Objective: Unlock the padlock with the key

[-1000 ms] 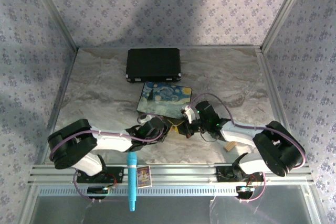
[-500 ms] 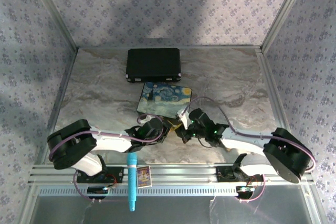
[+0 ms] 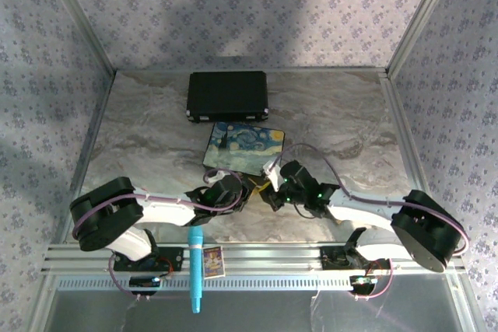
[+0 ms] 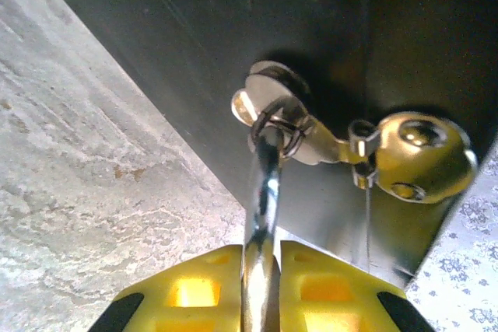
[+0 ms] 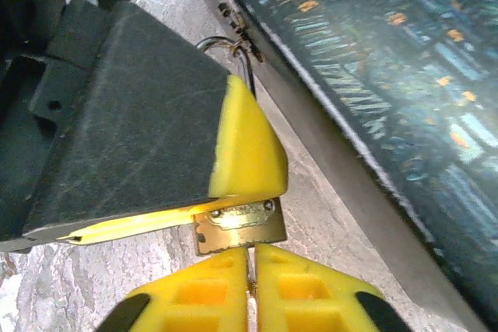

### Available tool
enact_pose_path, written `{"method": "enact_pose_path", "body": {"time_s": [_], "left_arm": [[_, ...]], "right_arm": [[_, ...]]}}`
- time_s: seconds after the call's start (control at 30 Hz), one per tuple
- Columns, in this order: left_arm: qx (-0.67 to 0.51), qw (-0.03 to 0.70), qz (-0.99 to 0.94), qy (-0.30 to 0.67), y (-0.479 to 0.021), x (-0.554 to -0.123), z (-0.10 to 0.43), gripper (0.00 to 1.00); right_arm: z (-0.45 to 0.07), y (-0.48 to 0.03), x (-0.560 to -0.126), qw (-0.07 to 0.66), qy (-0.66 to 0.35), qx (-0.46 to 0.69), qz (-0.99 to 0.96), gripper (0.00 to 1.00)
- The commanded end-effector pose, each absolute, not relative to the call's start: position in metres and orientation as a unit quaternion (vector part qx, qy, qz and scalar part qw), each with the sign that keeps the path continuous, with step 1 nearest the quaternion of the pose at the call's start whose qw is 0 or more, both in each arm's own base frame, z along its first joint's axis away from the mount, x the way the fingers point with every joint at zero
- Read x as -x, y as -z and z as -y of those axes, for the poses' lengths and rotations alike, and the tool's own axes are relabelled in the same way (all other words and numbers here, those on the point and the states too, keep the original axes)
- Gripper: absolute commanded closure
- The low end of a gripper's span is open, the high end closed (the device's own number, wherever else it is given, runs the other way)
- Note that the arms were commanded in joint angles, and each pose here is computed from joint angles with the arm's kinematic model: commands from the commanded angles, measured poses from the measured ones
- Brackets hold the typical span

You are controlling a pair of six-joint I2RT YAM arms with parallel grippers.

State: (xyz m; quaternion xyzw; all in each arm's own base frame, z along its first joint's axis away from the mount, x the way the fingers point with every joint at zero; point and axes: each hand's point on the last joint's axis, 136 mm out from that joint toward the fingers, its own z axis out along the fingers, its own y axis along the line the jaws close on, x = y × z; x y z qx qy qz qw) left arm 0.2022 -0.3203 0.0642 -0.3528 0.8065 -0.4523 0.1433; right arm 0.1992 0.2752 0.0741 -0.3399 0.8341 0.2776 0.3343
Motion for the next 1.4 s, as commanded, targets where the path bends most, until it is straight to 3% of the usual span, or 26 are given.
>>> {"method": "enact_pose_path", "body": {"time_s": [0.0,0.17,0.3,0.4,0.67,1.1,1.37], "left_arm": [[0.332,0.116,-0.806,0.476,-0.078,-0.19,0.334,1.0],[0.335,0.121,-0.812,0.463,-0.071,-0.191,0.331,1.0],[0.333,0.123,-0.822,0.445,-0.064,-0.191,0.33,1.0],[0.334,0.125,-0.829,0.43,-0.056,-0.19,0.326,1.0],[0.316,0.136,-0.855,0.389,-0.05,-0.189,0.318,1.0],[0.257,0.163,-0.917,0.259,-0.028,-0.192,0.255,1.0],[0.152,0.203,-0.961,0.111,-0.036,-0.192,0.208,0.85]], "right_arm": [[-0.256,-0.089,-0.223,0.381,-0.25,0.279,-0.845,0.79],[-0.248,-0.103,-0.216,0.389,-0.261,0.267,-0.842,0.59],[-0.236,-0.112,-0.222,0.392,-0.251,0.219,-0.857,0.29],[-0.219,-0.118,-0.238,0.388,-0.211,0.162,-0.883,0.2],[-0.2,-0.122,-0.278,0.352,-0.172,0.062,-0.918,0.19],[-0.203,-0.058,-0.293,0.262,-0.124,0.056,-0.956,0.27],[-0.209,-0.048,-0.293,0.25,-0.129,0.061,-0.958,0.28]]}}
